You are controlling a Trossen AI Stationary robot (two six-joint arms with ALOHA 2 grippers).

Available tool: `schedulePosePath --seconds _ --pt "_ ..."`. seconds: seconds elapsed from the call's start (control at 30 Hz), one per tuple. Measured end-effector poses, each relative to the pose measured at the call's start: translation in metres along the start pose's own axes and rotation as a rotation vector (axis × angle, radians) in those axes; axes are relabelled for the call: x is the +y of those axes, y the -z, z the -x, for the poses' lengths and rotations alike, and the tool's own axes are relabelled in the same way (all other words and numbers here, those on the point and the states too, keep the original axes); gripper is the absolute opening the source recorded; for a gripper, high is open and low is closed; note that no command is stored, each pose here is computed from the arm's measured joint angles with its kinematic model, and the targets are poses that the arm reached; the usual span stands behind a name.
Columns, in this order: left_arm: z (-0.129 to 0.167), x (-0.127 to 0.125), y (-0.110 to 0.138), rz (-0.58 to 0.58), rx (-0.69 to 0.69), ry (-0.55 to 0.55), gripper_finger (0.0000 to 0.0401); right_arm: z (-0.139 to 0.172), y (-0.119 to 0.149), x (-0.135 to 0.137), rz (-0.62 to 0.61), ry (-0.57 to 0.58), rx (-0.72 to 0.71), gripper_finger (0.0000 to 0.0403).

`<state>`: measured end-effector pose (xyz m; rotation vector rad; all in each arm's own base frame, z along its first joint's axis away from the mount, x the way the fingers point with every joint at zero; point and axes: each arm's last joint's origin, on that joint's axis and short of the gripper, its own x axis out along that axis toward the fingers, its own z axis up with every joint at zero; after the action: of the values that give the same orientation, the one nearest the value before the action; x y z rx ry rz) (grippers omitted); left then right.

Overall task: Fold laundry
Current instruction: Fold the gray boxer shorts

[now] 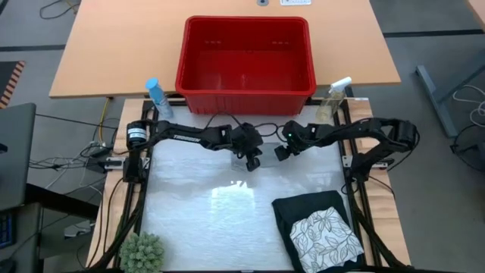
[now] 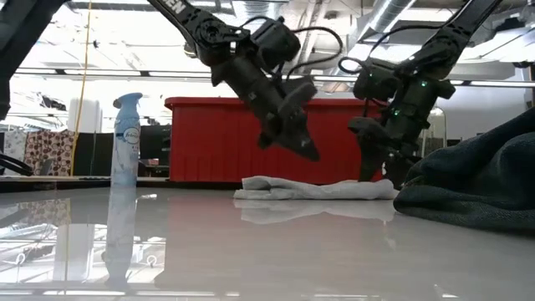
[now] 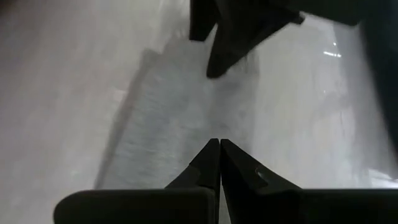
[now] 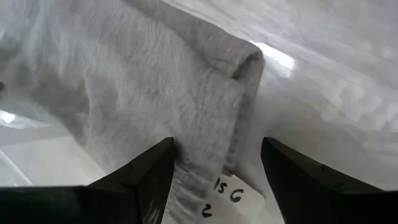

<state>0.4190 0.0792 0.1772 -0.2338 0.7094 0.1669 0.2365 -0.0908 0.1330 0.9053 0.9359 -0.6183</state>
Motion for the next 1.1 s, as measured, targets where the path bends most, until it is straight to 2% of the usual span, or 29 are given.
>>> schedulePosePath --seconds 0.27,0.5,0.73,0.83,1.1 --pt "-0.019 0.000 0.019 0.027 0.086 0.002 0.0000 -0.011 -0.002 0.009 -0.022 0.033 0.034 0.0266" --pt "-0.031 0.002 0.027 0.049 0.093 0.005 0.0000 -0.009 -0.006 0.018 0.017 0.076 0.011 0.0237" --pt "-0.036 0.003 0.029 0.063 0.090 0.001 0.0000 -0.009 -0.004 0.020 0.049 0.071 0.020 0.0213" --pt "-0.040 0.003 0.032 0.083 0.095 0.002 0.0000 -0.009 -0.003 0.022 0.056 0.071 0.017 0.0192" --pt "-0.042 0.002 0.031 0.100 0.069 0.015 0.0000 -0.010 -0.001 0.028 0.092 0.048 -0.003 0.0105"
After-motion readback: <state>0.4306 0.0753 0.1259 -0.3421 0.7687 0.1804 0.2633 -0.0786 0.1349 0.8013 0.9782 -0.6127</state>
